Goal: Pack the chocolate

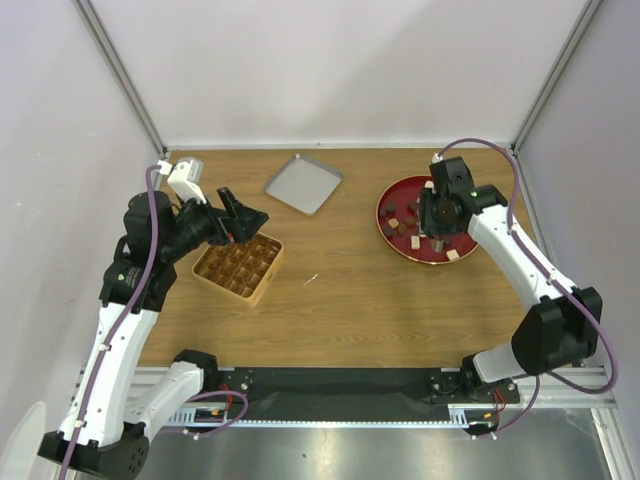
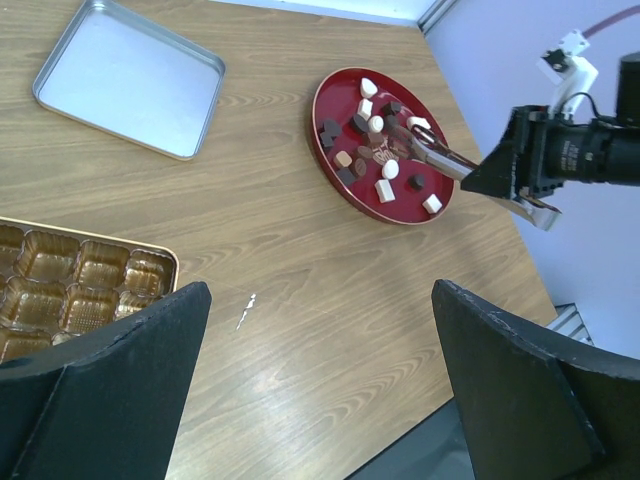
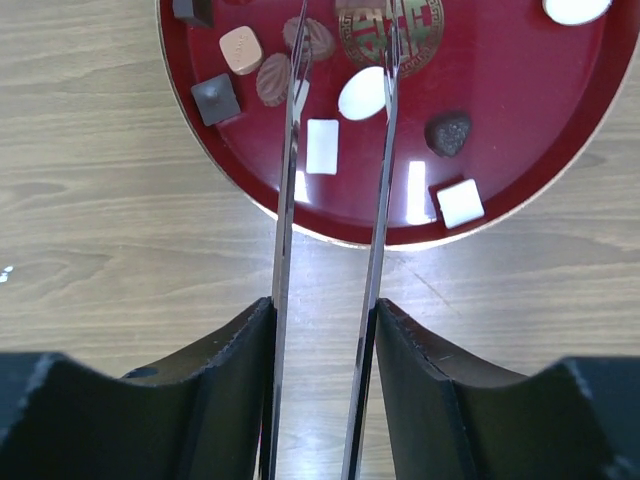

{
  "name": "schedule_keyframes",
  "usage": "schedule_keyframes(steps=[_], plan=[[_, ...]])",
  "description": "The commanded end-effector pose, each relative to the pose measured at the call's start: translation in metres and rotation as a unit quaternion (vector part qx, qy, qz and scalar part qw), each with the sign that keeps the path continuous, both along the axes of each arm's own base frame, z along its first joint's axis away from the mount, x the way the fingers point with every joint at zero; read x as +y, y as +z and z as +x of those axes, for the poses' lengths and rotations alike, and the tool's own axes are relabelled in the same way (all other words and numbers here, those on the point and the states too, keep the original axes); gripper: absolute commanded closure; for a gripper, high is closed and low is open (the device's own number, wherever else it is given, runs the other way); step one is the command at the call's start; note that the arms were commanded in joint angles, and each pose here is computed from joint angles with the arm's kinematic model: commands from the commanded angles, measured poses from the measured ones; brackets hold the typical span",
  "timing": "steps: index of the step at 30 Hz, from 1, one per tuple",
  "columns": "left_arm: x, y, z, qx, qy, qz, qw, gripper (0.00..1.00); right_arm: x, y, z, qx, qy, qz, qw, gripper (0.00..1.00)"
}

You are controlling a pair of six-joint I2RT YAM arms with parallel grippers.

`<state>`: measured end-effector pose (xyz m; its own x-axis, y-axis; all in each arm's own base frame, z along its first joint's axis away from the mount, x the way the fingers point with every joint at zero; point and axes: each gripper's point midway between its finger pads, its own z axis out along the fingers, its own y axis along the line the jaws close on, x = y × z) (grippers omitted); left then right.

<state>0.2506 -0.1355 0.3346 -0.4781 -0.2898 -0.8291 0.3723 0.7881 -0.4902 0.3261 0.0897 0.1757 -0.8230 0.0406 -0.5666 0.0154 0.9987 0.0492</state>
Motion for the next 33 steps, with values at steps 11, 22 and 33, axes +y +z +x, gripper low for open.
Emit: schedule_keyframes(steps=[11,22,33], plan=[[-0.001,-0.001,0.004,-0.011,-0.008,0.004,1.0,0.0,-0.004,-0.005,0.041,-0.024,-0.009,-0.006,1.0,0.53],[0.0,-0.006,0.006,-0.006,-0.004,0.009,1.0,0.0,-0.004,-0.027,0.051,-0.013,-0.014,0.004,1.0,0.53],[-0.001,-0.005,0.009,-0.005,-0.006,0.008,1.0,0.0,-0.006,-0.038,0.049,-0.005,-0.018,0.005,1.0,0.51]])
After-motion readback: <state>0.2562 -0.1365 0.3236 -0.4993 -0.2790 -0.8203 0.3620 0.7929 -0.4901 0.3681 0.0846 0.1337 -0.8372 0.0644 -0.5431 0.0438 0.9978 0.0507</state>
